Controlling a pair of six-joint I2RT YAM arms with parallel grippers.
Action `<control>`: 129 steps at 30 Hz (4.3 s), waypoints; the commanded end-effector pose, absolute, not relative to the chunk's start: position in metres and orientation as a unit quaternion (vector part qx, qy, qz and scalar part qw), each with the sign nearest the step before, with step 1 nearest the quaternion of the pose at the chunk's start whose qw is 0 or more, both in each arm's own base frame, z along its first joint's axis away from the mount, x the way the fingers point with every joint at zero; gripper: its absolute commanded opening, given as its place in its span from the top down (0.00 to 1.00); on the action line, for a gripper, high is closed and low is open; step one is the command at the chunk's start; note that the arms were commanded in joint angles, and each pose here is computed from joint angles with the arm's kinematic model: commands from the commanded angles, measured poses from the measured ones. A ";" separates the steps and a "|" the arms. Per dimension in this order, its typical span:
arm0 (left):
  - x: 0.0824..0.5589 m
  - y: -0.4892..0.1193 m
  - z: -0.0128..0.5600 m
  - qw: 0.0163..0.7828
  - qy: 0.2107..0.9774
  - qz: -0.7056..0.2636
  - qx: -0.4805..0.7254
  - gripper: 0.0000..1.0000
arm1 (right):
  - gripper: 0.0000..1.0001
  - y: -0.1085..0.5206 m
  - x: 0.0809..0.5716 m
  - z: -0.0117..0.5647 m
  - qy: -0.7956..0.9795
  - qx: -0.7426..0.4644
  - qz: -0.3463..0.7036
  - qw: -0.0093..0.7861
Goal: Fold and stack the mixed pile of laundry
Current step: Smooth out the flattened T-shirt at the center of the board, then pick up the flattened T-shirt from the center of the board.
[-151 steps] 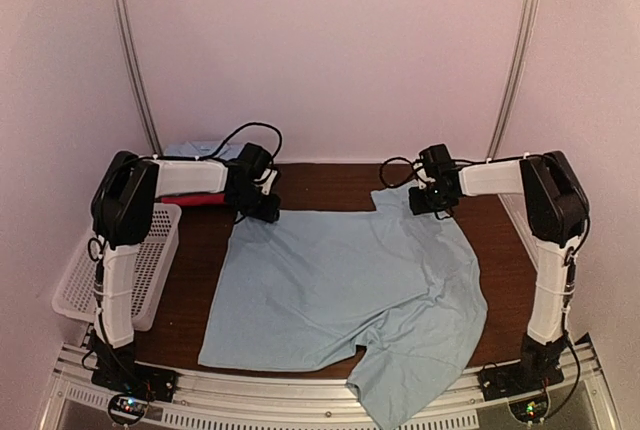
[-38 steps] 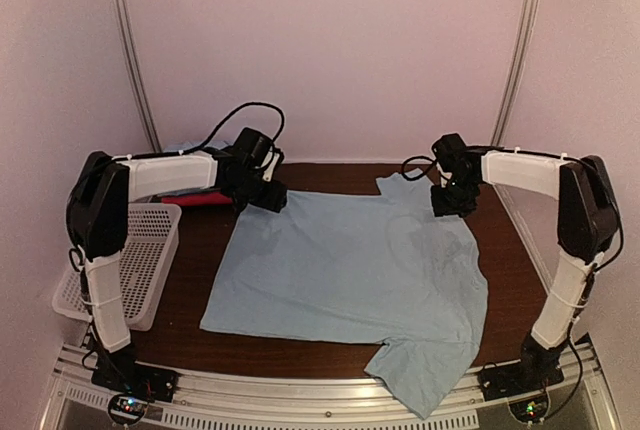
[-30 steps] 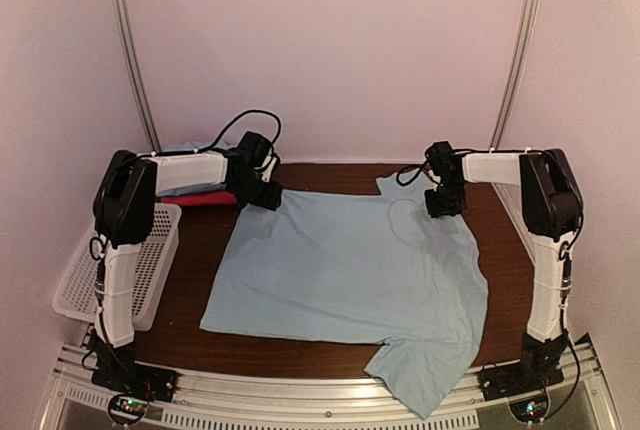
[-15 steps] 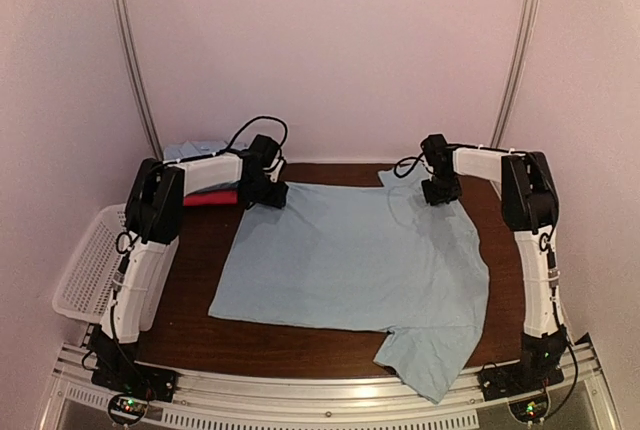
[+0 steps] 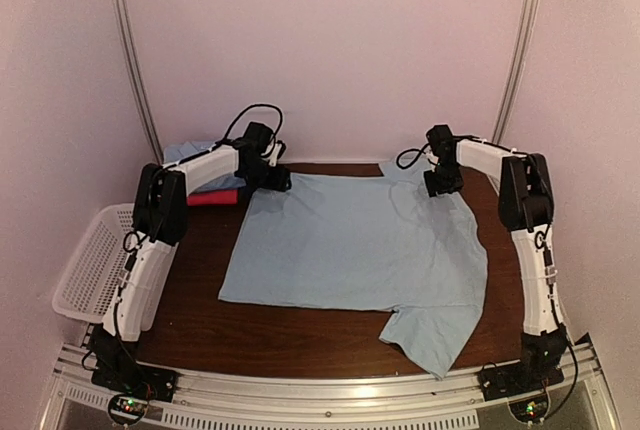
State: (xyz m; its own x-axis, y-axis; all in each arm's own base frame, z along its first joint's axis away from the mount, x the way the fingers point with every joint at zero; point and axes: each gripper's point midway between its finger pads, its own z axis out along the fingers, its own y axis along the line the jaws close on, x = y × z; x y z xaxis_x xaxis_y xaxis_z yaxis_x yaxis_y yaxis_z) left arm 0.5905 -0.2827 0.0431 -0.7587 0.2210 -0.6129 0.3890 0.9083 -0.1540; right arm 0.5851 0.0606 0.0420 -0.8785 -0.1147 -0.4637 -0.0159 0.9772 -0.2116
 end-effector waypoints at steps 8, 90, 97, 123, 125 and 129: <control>0.492 -0.289 0.197 0.397 0.882 -0.171 0.186 0.33 | 0.44 0.149 0.416 0.177 0.950 -0.046 0.071 0.299; 0.238 -0.153 0.037 0.174 0.982 -0.070 -0.037 0.48 | 1.00 0.143 0.125 0.054 0.947 0.255 0.099 0.169; 0.233 -0.166 0.024 0.153 0.982 -0.106 -0.039 0.55 | 1.00 0.138 0.126 0.059 0.946 0.255 0.099 0.175; 0.225 -0.172 0.040 0.148 0.977 -0.145 -0.050 1.00 | 1.00 0.138 0.149 0.110 0.940 0.224 0.093 0.239; 0.230 -0.175 0.046 0.150 0.974 -0.159 -0.054 1.00 | 1.00 0.138 0.154 0.117 0.937 0.224 0.095 0.252; 0.246 -0.177 0.062 0.167 0.969 -0.173 -0.056 1.00 | 1.00 0.129 0.167 0.129 0.929 0.233 0.095 0.273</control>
State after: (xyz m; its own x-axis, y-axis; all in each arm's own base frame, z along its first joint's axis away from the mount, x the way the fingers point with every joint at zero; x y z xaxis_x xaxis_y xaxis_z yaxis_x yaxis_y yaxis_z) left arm 0.2272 -0.1714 0.0373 -0.9530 -0.1479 -0.2645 -0.0628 0.9502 -0.3051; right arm 0.1514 0.1471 0.1129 -0.7880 0.4854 -0.3788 0.3777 0.8669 0.3252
